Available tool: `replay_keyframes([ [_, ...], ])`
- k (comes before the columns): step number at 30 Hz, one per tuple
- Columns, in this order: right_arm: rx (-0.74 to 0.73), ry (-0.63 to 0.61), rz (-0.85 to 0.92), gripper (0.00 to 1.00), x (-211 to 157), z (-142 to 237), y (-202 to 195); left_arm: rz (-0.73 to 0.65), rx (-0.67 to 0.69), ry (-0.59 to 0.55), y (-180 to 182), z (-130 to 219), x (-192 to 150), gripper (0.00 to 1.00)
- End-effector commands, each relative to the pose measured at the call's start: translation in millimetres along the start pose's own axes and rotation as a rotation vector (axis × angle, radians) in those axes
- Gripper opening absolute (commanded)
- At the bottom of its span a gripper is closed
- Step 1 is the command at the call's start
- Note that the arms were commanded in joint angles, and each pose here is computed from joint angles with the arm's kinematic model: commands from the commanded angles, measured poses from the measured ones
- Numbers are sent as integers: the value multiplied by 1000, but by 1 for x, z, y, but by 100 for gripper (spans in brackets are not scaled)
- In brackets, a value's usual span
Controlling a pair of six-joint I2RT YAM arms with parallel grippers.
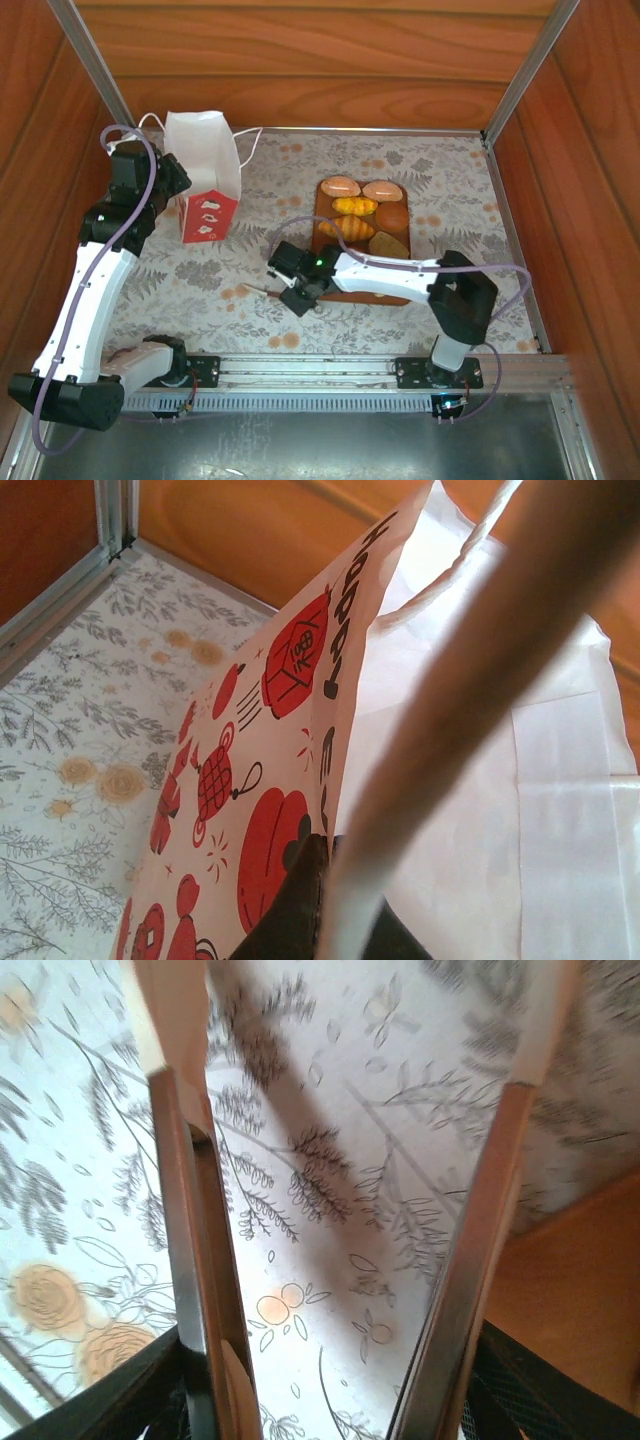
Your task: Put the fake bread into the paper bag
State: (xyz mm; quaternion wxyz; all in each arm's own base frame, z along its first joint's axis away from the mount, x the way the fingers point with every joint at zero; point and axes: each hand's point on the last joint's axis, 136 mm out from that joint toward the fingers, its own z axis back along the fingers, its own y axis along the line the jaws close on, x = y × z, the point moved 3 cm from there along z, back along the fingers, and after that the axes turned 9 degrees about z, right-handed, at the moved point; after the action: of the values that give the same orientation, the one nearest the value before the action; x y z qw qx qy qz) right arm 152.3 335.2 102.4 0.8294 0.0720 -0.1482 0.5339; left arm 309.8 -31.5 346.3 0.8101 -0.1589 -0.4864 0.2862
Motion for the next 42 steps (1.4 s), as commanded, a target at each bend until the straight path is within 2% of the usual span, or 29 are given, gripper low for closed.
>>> replay_keyframes([
  [1,-77,-92,-60,65,6,35,-18,-6,-4,-29,2,4,5,0],
  [11,-133,-230,-242,64,-9,116,-68,4,-55,40,-4,-1,-7,0],
  [16,-170,-252,-338,64,-33,154,-96,14,-158,95,-21,2,-12,0],
  [20,-228,-231,-329,64,-56,172,-116,57,-225,146,-31,1,-20,0],
  [28,-346,-175,-331,64,-85,188,-157,104,-297,255,-40,-4,-48,0],
  [32,-396,-109,-220,65,-89,183,-169,91,-315,301,-45,-7,-63,0],
  [42,-501,-46,-55,65,-63,169,-220,59,-348,373,-54,-6,-91,0],
])
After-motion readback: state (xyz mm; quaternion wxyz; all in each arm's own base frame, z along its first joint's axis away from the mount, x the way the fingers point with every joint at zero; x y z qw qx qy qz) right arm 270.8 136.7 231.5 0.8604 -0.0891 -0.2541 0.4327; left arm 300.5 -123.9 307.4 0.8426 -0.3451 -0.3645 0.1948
